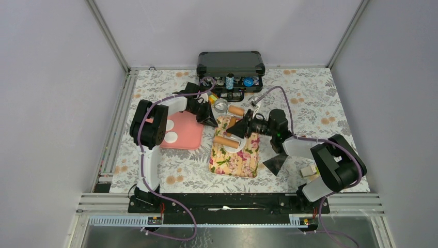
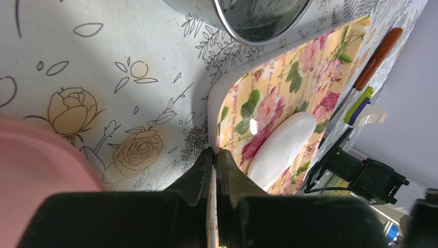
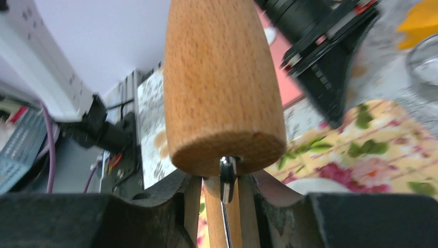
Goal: Roll out the dumpling wrappers from the dough
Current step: Flatten out the dough on the work surface.
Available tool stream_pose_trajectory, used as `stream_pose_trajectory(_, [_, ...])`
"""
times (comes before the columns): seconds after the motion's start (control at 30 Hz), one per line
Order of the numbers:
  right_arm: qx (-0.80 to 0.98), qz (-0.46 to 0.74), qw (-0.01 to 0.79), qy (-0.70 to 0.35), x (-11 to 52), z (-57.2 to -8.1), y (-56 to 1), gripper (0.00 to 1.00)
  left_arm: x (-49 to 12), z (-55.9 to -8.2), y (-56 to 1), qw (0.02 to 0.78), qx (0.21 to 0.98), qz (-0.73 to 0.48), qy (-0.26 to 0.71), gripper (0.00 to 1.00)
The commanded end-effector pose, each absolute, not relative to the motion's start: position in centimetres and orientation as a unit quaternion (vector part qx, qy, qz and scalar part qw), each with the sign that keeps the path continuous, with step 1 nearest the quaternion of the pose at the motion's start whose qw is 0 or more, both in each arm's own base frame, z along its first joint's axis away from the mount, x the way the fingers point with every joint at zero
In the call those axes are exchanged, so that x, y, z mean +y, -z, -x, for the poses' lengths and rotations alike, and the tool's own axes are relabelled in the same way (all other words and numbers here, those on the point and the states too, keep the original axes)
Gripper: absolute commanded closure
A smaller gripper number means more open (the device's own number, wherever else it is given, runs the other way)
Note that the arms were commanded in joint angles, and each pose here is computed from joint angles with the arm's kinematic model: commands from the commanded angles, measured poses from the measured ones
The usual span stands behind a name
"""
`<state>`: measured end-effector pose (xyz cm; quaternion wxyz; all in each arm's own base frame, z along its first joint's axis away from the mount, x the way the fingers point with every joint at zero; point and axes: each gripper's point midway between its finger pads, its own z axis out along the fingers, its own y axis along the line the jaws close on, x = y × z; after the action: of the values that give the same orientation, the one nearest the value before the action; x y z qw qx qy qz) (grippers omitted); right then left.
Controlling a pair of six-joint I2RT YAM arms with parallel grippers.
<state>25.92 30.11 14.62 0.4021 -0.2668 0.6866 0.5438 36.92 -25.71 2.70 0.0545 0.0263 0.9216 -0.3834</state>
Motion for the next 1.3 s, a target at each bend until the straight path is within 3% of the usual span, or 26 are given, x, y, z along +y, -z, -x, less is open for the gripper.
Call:
stream_pose_trajectory(0.0, [0.681, 0.191, 0.472, -0.526, 29.4, -30.2, -17.9, 1.00, -25.3, -37.5, -3.2, 0.078, 0.923, -0.030, 0.376, 1.00])
stream_pose_trajectory(0.27, [0.779, 0.145, 0.456, -0.405, 25.7, -30.7, -8.2, 1.00, -25.1, -37.7, -3.3, 0.081, 0.923, -0.029, 0.376, 1.00])
stream_pose_trajectory(0.53, [0.816, 0.198, 0.377, -0.389, 25.1, -27.4, -3.3, 1.00, -25.1, -37.8, -3.6, 0.082, 0.921, -0.028, 0.379, 1.00])
stream_pose_trajectory(0.83, [0.811, 0.263, 0.317, -0.414, 25.5, -23.4, -1.7, 1.00, -25.0, -37.9, -3.8, 0.083, 0.920, -0.026, 0.383, 1.00])
stream_pose_trajectory(1.27, [0.797, 0.323, 0.291, -0.420, 25.8, -20.9, -1.2, 1.00, -24.9, -38.0, -4.0, 0.085, 0.919, -0.026, 0.384, 1.00])
